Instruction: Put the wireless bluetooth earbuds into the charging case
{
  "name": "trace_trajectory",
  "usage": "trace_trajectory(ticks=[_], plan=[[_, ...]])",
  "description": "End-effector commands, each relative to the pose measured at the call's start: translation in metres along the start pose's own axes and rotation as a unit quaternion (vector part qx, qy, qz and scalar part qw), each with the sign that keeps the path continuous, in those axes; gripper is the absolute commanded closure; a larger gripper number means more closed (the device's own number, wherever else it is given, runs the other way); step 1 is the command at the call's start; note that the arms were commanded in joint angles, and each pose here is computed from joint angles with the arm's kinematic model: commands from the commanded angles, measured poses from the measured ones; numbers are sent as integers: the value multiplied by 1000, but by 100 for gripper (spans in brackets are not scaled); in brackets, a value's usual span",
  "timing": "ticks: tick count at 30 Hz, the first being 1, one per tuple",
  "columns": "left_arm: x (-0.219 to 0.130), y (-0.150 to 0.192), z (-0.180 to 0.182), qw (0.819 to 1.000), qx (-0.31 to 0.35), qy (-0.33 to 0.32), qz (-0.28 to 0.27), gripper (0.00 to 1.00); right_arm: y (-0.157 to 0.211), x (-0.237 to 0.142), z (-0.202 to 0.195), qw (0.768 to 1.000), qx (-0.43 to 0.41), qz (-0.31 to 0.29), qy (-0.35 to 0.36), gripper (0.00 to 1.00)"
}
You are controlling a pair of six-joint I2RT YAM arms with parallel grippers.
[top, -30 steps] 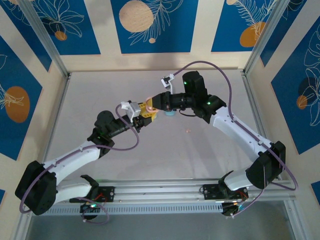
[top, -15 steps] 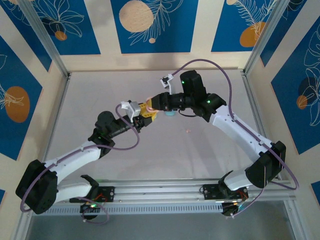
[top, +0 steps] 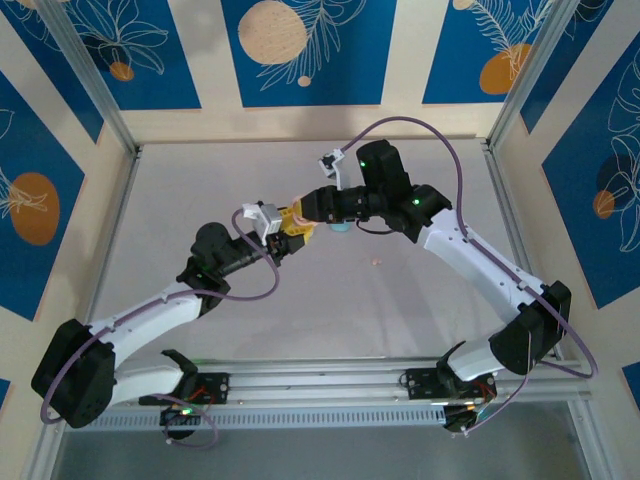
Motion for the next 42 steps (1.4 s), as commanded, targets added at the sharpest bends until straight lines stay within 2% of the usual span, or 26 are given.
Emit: trace_trajectory(ticks=[1,26,31,38,42], plan=[[-2,-27,-10,998,23,13,-51,78,10,2,-9,999,14,28,26,72],[-1,-27,-9,999,27,8,-46,78,11,-9,4,999,25,43,9,71],[-1,-26,-8,999,28,6,-44,78,9,-13,7,999,19,38,8,68],[-2,-25,-8,999,30,4,-42,78,0,-41,22,999,-36,-24,0,59],[-1,-24,-8,999,30,4,-42,78,-4,-66,12,994,-55,-90,42,54]])
Point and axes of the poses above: each hand's point on the last joint's axis, 136 mm out from that joint toward the fingers, its own x axis out along the fingers, its own z axis along the line the jaws close on, y = z × x, the point moved 2 cm from there along -x, back along the fingers, and after that the axes turned 11 degrees about -x, right-handed, at the moved point
